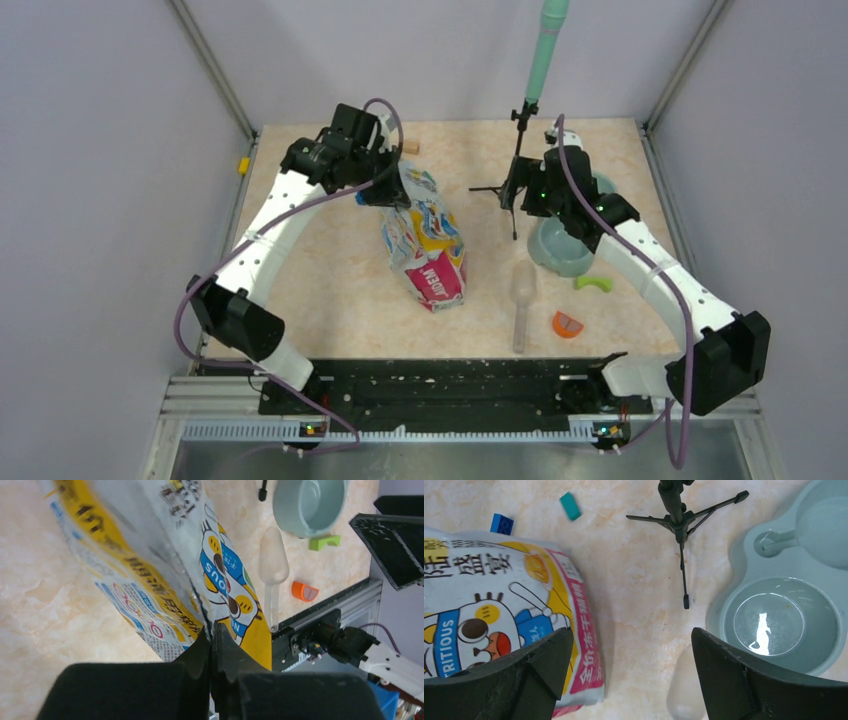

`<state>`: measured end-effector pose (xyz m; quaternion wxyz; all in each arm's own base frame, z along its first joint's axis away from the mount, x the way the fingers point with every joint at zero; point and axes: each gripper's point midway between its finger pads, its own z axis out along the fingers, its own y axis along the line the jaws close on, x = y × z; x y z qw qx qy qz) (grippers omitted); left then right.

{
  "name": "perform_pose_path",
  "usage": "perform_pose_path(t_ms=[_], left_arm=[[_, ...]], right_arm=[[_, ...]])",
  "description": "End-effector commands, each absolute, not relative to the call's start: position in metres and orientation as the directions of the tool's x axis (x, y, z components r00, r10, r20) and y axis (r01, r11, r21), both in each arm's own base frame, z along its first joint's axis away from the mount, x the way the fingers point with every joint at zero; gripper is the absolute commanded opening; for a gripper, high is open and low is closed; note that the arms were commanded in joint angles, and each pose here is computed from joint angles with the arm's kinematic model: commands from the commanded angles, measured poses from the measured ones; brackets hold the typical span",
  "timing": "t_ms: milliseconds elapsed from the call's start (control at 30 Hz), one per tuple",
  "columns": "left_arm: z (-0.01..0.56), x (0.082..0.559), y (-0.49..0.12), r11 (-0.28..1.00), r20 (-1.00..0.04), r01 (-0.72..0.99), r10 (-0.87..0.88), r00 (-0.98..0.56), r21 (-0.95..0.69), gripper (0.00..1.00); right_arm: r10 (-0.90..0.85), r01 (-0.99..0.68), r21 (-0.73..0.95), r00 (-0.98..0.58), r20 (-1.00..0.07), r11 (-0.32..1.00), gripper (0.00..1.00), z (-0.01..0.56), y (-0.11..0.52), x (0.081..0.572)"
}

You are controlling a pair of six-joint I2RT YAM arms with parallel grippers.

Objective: Serve the pet food

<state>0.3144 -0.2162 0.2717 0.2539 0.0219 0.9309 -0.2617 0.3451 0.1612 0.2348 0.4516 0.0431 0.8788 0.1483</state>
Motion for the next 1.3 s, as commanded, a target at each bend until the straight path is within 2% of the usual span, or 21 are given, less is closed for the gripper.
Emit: perform_pose_path(t_ms=[0,133,167,200,300,367,400,633,833,967,1100,1267], left_arm=[[0.344,0.318,-0.255,0.72,-0.643,0.442,-0.009,-0.766,-0.536,0.0],[0.335,0.327,-0.252,0.755,-0.644,0.442,0.034,-0.764,-0.484,0.0],[0.334,0.329,-0.25,0.766,-0.645,0.434,0.035,-0.764,-0.474,0.05],[0.333,0.331,-0.249,0.774,-0.644,0.429,0.035,-0.764,-0.466,0.16],[0.332,0.332,-0.247,0.783,-0.642,0.415,0.027,-0.766,-0.463,0.57],[0.333,0.333,-0.247,0.786,-0.641,0.409,0.021,-0.767,-0.464,0.77],[0.332,0.333,-0.247,0.789,-0.639,0.403,0.017,-0.769,-0.464,0.82],[0.344,0.335,-0.234,0.812,-0.663,0.372,-0.024,-0.748,-0.449,0.88],[0.357,0.323,-0.203,0.762,-0.604,0.305,-0.139,-0.785,-0.572,0.86],[0.361,0.306,-0.186,0.721,-0.609,0.329,-0.161,-0.777,-0.61,0.88],[0.351,0.304,-0.169,0.726,-0.598,0.286,-0.21,-0.774,-0.625,0.88],[0.338,0.308,-0.171,0.717,-0.566,0.246,-0.244,-0.787,-0.652,0.89]], right_arm=[[0.227,-0.098,0.336,-0.562,-0.795,0.937,0.9,0.255,0.172,0.352],[0.215,-0.144,0.359,-0.581,-0.785,0.922,0.9,0.259,0.186,0.35],[0.21,-0.159,0.364,-0.585,-0.783,0.918,0.9,0.262,0.191,0.349],[0.202,-0.172,0.367,-0.591,-0.781,0.914,0.9,0.263,0.197,0.348],[0.198,-0.186,0.382,-0.611,-0.767,0.905,0.9,0.268,0.21,0.347],[0.206,-0.191,0.406,-0.629,-0.749,0.894,0.9,0.268,0.219,0.347],[0.215,-0.194,0.421,-0.632,-0.745,0.886,0.89,0.271,0.223,0.347],[0.232,-0.225,0.465,-0.637,-0.735,0.856,0.89,0.292,0.243,0.343],[0.208,-0.288,0.475,-0.631,-0.747,0.832,0.89,0.315,0.272,0.324],[0.158,-0.351,0.459,-0.628,-0.762,0.816,0.89,0.327,0.301,0.304],[0.068,-0.411,0.405,-0.628,-0.776,0.817,0.89,0.322,0.329,0.292],[0.045,-0.434,0.424,-0.655,-0.754,0.795,0.89,0.312,0.346,0.292]])
